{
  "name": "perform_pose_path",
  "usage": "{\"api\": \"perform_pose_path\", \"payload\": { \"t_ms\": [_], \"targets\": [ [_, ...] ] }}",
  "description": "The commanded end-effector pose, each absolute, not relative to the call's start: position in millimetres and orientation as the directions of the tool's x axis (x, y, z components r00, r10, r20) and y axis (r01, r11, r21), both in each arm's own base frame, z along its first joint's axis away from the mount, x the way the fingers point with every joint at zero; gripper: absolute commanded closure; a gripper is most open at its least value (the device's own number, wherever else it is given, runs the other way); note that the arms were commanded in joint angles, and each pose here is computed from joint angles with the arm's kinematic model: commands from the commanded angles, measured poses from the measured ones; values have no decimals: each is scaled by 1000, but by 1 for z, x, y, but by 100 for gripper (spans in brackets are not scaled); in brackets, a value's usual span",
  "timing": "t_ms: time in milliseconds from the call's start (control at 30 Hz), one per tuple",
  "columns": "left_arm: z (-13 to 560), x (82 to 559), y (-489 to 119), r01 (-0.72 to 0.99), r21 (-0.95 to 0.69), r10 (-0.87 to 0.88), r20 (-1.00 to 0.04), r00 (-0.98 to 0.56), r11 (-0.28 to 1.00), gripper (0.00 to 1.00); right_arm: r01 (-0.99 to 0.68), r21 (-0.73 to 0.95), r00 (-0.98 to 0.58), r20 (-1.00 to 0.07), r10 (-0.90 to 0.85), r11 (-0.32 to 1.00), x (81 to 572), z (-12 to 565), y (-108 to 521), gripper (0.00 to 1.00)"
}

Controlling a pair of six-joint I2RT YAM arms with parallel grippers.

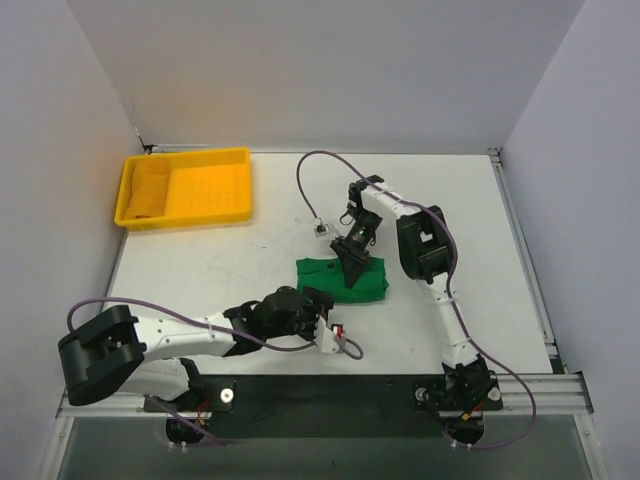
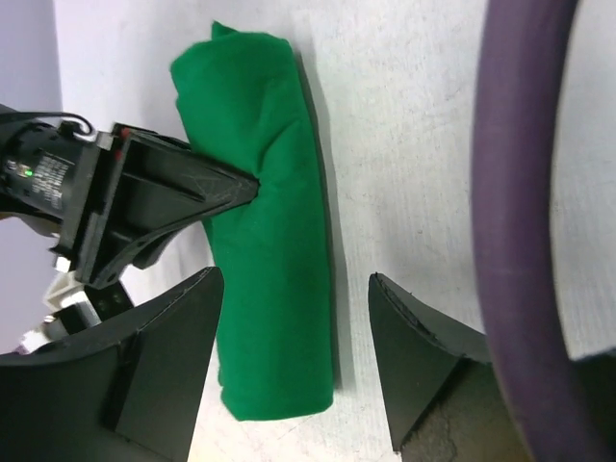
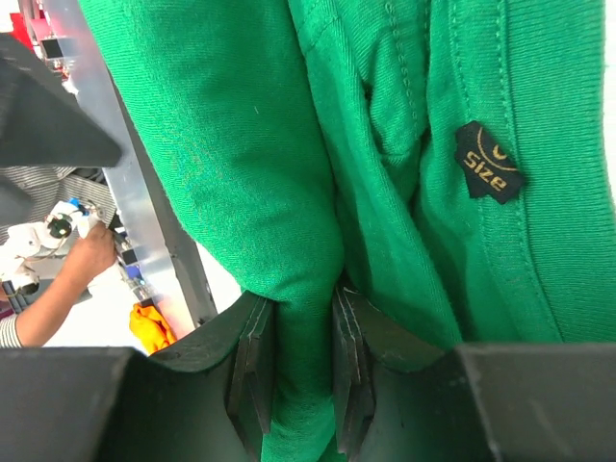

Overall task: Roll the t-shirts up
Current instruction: Roll the T-shirt to the center of the board.

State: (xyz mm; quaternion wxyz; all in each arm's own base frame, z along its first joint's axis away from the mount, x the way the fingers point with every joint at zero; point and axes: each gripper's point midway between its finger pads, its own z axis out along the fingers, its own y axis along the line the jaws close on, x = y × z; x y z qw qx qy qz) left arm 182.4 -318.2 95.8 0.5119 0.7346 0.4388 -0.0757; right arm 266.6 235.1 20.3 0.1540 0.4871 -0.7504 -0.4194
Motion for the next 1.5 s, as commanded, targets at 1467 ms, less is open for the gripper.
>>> {"api": "perform_pose_path", "payload": {
  "t_ms": [1467],
  "targets": [
    [62, 326, -214, 739, 32, 625, -559, -545, 673, 82, -487, 808, -465, 80, -882, 331, 248, 13, 219, 87]
  ]
}}
